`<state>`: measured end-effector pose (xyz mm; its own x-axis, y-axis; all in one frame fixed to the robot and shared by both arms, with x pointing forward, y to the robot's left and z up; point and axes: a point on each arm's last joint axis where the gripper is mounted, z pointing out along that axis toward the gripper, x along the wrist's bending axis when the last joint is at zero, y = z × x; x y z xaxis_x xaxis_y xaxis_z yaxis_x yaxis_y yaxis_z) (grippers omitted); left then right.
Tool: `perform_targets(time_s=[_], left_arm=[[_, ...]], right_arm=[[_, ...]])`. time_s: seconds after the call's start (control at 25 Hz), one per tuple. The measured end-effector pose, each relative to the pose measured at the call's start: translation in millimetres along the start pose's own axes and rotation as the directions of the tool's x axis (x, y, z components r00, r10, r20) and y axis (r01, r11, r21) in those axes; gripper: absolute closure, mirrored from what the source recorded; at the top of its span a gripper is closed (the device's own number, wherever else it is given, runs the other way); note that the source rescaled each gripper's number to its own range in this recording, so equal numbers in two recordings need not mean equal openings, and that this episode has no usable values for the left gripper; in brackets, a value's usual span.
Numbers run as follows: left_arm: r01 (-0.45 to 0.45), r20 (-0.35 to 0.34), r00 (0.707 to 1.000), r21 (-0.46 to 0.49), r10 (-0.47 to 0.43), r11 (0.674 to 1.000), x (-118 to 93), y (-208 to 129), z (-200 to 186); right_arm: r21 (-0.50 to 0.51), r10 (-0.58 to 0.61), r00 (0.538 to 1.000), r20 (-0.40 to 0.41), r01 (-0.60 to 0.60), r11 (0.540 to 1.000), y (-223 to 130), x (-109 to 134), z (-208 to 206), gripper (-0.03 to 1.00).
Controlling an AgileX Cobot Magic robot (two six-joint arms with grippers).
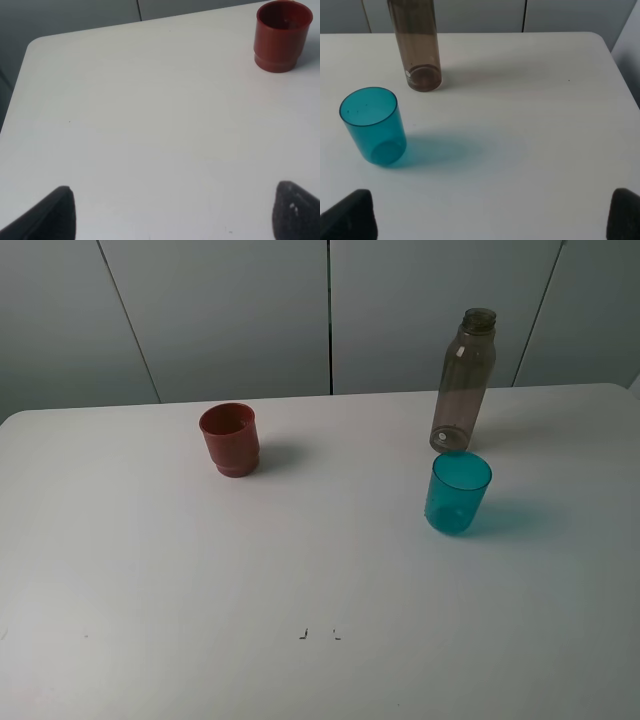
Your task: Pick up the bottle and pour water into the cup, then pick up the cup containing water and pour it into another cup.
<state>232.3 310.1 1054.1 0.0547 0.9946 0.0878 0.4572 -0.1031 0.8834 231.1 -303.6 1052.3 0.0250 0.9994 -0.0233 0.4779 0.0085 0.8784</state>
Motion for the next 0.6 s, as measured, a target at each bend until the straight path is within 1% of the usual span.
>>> perform_targets(time_s=[0.6], left_arm=[[0.000, 0.000, 1.000, 0.000, 0.000, 1.000, 0.0, 0.0, 0.0]], right_arm=[[0.000, 0.000, 1.000, 0.000, 0.000, 1.000, 0.0, 0.0, 0.0, -0.03]])
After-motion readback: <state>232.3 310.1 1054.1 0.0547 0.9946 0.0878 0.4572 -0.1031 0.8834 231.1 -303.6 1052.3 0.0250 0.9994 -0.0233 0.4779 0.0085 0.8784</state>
